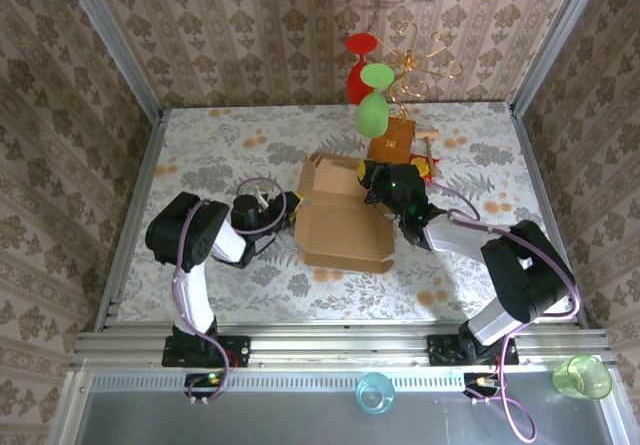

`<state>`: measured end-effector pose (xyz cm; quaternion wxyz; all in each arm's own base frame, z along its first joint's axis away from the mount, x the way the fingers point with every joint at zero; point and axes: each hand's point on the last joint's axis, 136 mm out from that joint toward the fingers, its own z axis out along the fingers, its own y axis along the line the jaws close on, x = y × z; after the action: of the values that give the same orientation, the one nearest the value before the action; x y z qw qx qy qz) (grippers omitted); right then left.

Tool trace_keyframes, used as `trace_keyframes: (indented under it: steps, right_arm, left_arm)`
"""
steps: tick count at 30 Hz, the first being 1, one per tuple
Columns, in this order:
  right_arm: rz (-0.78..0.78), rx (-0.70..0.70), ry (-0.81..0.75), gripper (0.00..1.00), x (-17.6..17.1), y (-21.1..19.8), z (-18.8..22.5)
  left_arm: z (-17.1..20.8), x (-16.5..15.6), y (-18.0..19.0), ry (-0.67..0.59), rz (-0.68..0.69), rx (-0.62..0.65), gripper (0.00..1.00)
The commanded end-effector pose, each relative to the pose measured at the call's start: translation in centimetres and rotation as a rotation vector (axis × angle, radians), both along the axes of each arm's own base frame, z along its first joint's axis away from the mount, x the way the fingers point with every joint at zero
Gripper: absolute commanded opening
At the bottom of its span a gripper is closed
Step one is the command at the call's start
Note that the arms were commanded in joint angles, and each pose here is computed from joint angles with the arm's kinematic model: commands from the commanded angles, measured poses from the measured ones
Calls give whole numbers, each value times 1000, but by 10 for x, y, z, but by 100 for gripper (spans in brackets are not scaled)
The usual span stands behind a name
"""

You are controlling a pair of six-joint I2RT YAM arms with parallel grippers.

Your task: Fold the paper box

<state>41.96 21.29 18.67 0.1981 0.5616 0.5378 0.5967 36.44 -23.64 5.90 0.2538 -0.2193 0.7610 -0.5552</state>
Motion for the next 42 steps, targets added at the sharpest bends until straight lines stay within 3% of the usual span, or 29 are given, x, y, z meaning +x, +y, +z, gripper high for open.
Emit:
trace_keyframes:
  steps: [1,7,14,17,19,21,27,33,42]
  right_arm:
    - [5,38,16,0,4,4,-4]
    - [18,39,9,0,5,8,-4]
    - [24,-29,-8,0,4,5,-6]
    - [29,-122,-34,0,3,3,-10]
    - [19,-163,-63,0,4,1,-13]
    - [6,-174,-93,0,7,0,-17]
    - [21,-164,-135,0,14,8,-26]
    - [62,-232,-145,0,10,13,-33]
    - [134,-353,-177,0,-2,17,-47]
  left_arm:
    - [24,3,-5,-76,-6,-31,38]
    - [11,5,-13,-37,-34,-41,34]
    - [12,-1,-12,-48,-55,-31,40]
    - [0,-10,8,-1,-8,-12,41]
    - [-11,-18,27,42,34,3,50]
    - [-20,-26,40,73,51,12,52]
    - [-27,-41,63,104,87,27,49]
    - [-17,-31,77,80,87,47,46]
    - [17,-20,65,-59,-73,354,39]
